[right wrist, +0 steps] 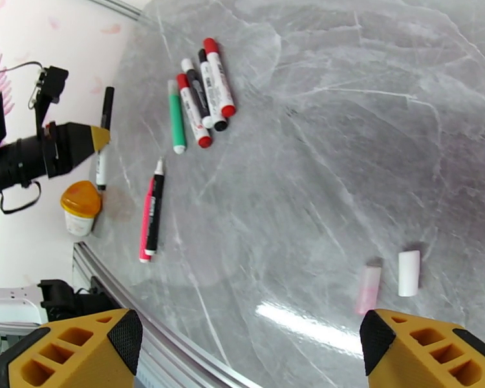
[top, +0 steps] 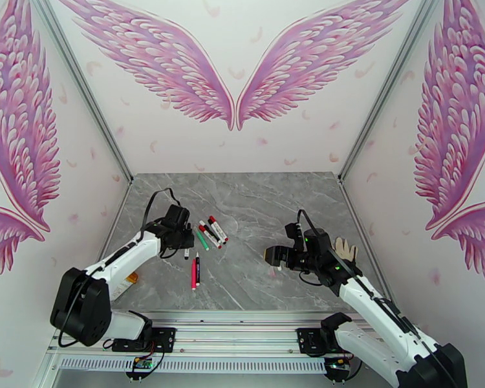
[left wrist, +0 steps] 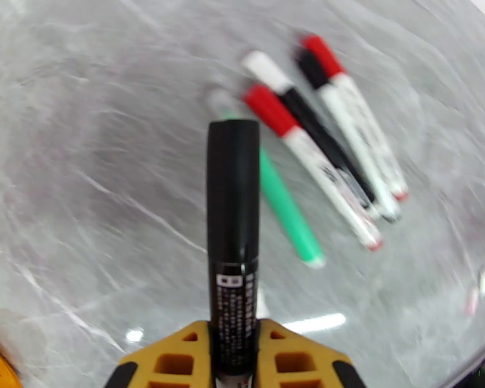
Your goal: Open the pen caps
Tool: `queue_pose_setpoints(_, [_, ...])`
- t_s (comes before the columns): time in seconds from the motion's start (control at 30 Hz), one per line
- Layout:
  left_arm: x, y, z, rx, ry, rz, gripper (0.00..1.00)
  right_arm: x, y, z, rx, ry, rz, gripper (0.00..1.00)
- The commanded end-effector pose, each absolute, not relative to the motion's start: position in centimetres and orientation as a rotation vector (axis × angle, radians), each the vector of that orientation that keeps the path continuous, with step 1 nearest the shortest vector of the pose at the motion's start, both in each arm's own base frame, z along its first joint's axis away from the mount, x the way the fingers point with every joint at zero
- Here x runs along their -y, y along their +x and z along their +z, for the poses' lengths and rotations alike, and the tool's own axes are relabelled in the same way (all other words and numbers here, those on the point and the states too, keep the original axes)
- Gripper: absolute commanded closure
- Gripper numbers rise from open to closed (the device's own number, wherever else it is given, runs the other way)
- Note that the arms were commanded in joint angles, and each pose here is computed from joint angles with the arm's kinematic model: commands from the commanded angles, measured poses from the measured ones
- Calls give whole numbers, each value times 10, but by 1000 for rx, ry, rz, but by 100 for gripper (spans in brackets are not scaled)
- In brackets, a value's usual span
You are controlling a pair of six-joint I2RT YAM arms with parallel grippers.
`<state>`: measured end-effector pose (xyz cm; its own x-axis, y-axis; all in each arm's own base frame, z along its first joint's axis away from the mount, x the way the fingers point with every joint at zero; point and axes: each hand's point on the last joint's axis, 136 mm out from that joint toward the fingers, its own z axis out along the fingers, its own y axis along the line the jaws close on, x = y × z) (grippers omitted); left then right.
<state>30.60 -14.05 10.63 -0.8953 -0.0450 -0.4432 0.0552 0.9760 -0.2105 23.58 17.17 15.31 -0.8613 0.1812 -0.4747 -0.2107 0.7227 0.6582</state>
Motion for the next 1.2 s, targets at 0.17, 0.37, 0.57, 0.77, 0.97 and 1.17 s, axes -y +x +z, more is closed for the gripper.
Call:
queue_pose_setpoints(0.17, [241, 260, 141, -2466, 451, -702, 85, -193, 236, 186, -2291, -7, 1229, 11])
queue_pose_setpoints(0.37, [291, 232, 154, -2363, 625, -869, 83, -199, 237, 196, -2265, -9, 1293, 19])
queue_pose_setpoints(0.57, [317, 213, 161, -2307, 728, -938, 82, -207, 240, 196, -2268, -30, 1335, 23])
queue_pose_setpoints(0.77, [334, 206, 156, -2301, 778, -953, 82, -217, 242, 200, -2270, -72, 1367, 27])
queue_pose_setpoints(0.97, [349, 202, 156, -2298, 816, -964, 82, -226, 243, 198, -2294, -100, 1379, 33])
queue_pose_setpoints(1.17, [355, 200, 157, -2293, 831, -976, 82, -230, 249, 195, -2312, -95, 1364, 38])
